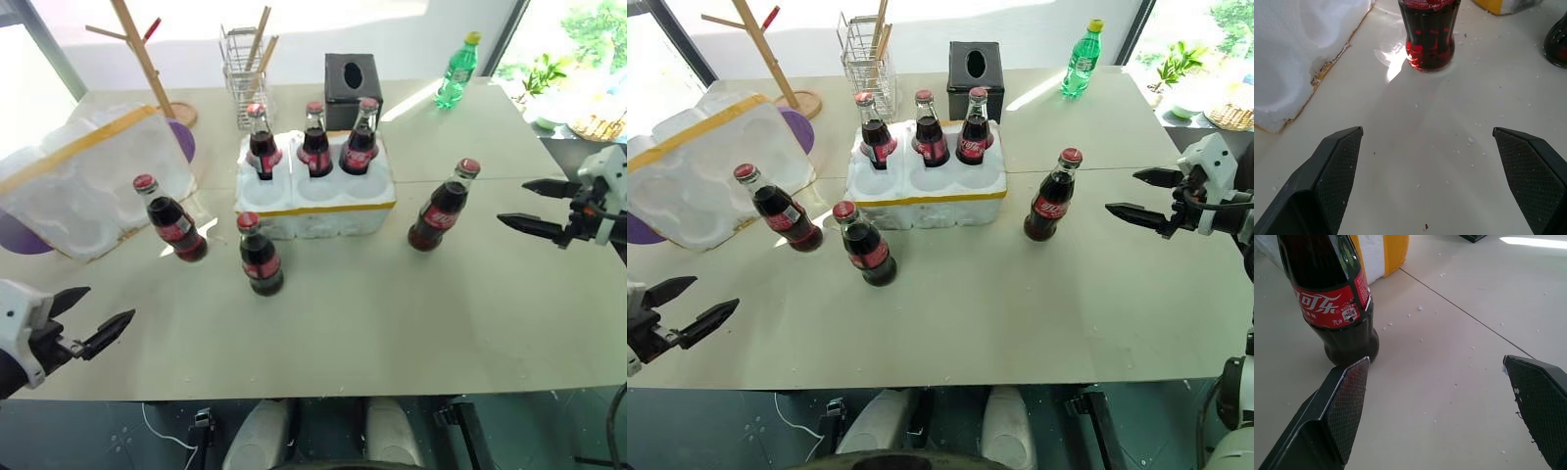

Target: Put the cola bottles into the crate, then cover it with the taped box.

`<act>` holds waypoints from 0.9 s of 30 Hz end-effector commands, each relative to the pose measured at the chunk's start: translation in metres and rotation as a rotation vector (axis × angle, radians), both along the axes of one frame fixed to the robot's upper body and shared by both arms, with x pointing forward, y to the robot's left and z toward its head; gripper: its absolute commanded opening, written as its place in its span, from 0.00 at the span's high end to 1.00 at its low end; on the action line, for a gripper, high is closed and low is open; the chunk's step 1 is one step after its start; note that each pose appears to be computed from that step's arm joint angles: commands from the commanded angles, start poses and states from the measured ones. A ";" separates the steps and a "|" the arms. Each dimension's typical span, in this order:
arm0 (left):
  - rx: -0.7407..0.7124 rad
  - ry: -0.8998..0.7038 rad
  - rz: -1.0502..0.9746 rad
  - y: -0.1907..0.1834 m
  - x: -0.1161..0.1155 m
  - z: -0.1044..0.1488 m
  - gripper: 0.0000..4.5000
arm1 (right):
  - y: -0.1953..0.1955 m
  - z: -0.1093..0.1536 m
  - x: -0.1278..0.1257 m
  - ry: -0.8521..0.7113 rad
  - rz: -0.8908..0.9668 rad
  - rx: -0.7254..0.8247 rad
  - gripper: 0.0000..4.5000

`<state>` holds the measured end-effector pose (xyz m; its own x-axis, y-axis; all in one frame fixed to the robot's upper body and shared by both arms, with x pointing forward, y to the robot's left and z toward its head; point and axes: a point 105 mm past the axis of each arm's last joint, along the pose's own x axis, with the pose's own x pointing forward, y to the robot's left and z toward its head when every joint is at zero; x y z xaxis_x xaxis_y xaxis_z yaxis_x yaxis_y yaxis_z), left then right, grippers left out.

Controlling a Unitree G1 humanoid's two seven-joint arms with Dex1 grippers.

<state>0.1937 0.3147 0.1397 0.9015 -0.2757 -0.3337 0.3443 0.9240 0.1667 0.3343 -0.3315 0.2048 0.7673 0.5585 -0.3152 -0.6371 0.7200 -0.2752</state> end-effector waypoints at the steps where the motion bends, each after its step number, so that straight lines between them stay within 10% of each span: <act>1: 0.041 -0.017 -0.031 -0.005 0.002 0.005 0.01 | -0.003 0.010 0.000 -0.046 -0.005 0.005 0.00; 17: 0.009 -0.086 0.024 -0.002 0.017 0.012 0.01 | 0.000 0.006 0.004 -0.040 -0.003 0.033 0.00; 27: -0.024 -0.212 -0.072 -0.022 0.051 0.036 0.01 | 0.018 0.087 -0.023 -0.046 0.146 0.092 0.00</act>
<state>0.2432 0.2927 0.1684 0.9278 -0.3423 -0.1484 0.3677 0.9065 0.2077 0.3205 -0.3240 0.2577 0.7050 0.6479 -0.2883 -0.7054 0.6826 -0.1909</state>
